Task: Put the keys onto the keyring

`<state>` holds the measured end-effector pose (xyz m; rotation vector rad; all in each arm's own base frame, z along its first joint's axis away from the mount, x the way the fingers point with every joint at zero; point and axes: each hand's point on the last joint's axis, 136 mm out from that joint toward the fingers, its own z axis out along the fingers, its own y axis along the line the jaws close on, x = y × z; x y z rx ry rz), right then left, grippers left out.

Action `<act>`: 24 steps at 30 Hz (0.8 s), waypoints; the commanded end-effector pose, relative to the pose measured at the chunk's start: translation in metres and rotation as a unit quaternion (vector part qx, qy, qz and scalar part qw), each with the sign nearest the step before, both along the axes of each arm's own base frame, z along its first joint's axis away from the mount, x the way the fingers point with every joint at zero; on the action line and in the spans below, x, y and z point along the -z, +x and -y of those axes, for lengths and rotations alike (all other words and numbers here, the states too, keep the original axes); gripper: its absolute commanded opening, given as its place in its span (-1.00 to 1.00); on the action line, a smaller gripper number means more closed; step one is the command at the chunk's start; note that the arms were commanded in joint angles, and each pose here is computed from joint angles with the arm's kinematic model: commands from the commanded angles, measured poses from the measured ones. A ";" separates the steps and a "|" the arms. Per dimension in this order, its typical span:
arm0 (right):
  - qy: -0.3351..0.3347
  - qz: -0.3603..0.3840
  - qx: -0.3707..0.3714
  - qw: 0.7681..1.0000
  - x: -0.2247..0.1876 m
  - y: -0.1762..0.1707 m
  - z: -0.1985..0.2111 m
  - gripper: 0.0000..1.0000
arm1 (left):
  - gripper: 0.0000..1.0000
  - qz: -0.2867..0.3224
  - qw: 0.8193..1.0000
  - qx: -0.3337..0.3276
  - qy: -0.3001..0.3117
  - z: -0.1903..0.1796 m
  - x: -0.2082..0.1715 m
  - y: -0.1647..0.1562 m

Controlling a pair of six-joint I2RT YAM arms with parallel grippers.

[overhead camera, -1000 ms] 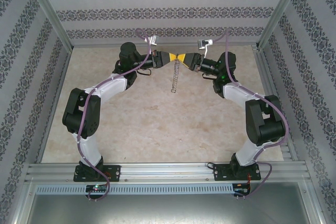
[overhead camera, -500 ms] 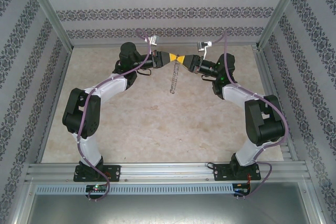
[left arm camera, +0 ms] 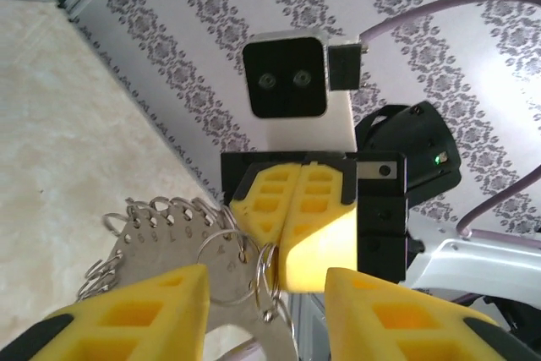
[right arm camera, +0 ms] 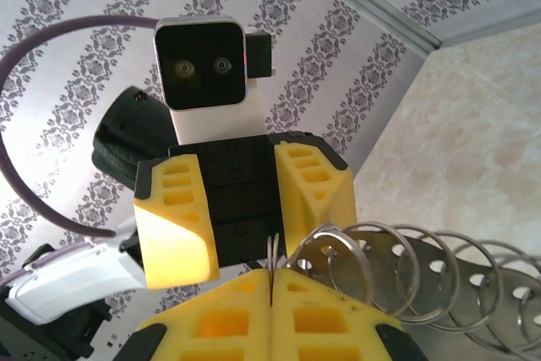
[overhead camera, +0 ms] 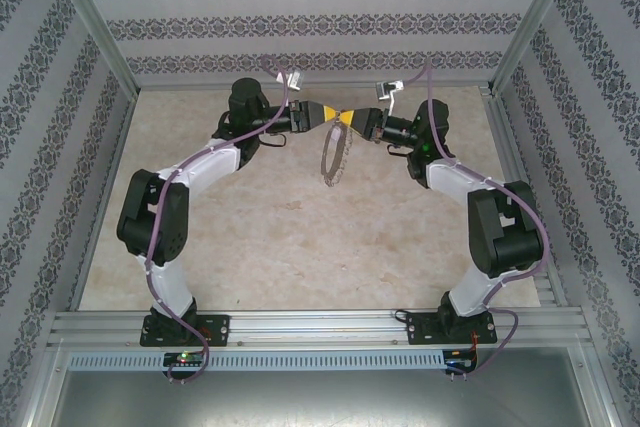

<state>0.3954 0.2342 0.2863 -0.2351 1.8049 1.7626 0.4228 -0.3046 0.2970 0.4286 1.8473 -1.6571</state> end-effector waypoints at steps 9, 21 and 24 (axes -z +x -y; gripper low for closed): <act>-0.075 0.056 -0.093 0.991 -0.006 -0.023 0.006 -1.00 | -0.12 0.039 0.995 0.059 0.069 -0.013 -0.002 -0.011; -0.066 0.049 -0.115 0.990 -0.002 -0.015 0.002 -1.00 | -0.45 0.030 0.993 0.098 0.063 0.000 0.003 -0.024; -0.067 0.049 -0.116 0.990 -0.001 -0.016 0.000 -1.00 | -0.45 0.029 0.993 0.099 0.062 0.003 0.004 -0.025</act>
